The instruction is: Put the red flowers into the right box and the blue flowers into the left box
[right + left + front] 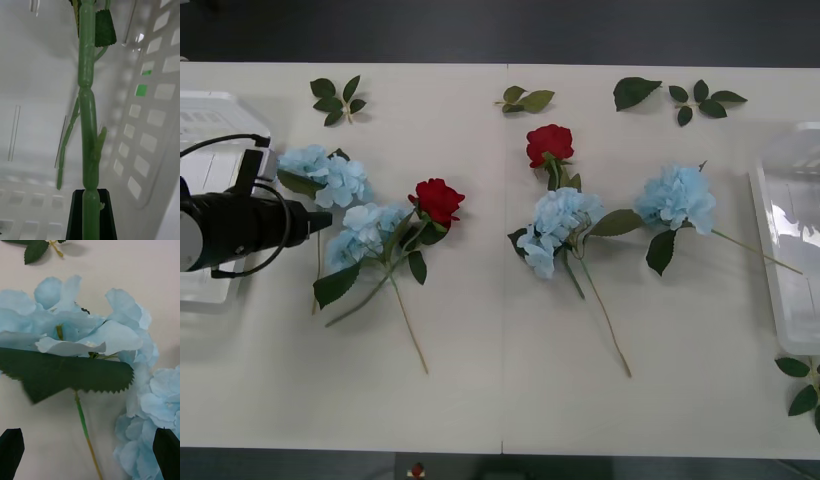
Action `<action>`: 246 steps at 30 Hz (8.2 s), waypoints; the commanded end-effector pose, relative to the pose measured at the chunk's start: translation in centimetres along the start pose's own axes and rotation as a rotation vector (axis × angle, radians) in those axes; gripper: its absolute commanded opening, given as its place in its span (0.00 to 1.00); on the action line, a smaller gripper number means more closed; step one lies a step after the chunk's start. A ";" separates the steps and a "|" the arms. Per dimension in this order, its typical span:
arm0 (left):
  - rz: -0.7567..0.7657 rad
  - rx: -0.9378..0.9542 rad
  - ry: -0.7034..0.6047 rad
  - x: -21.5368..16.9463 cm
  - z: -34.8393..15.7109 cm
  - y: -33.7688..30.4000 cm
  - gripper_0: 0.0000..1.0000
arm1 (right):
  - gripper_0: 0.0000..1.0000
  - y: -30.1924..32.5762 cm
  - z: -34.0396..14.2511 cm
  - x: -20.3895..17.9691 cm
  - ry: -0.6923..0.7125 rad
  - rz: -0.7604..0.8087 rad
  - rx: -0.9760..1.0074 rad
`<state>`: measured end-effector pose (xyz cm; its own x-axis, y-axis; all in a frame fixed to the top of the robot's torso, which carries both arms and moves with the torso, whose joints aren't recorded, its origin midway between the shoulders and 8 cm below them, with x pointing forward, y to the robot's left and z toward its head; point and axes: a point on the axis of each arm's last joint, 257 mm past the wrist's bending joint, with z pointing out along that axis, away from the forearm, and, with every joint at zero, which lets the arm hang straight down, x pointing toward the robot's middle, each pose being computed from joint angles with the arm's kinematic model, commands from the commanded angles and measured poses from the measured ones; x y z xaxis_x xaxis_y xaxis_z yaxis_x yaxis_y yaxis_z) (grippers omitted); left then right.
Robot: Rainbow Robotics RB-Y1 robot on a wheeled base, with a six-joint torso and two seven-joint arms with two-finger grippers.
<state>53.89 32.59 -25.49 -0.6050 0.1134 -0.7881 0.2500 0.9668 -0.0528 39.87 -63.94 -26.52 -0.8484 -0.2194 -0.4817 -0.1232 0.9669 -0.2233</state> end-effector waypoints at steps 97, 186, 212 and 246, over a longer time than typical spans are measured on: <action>-0.051 -0.485 0.021 -2.0 -16.3 25.4 0.00 | 0.00 31.9 -8.4 -23.5 -0.419 -0.606 -0.785; 0.180 0.896 -0.640 -12.1 -10.5 -29.0 0.00 | 0.00 66.2 -31.0 -34.4 -0.963 -0.353 -1.538; 0.101 0.942 -0.538 -12.1 -12.8 -24.8 0.00 | 0.82 63.8 -28.4 -33.4 -0.910 -0.469 -1.450; -0.140 -0.150 -0.153 -5.9 -21.8 16.7 0.00 | 0.82 43.2 -11.9 -18.6 -0.162 -0.515 -0.691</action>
<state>44.92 50.95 -9.79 -0.5323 -0.1345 -0.8358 0.0767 0.9756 -0.2059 44.10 -16.73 -17.14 -0.5115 -0.6249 -0.5898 -0.8161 0.5681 0.1059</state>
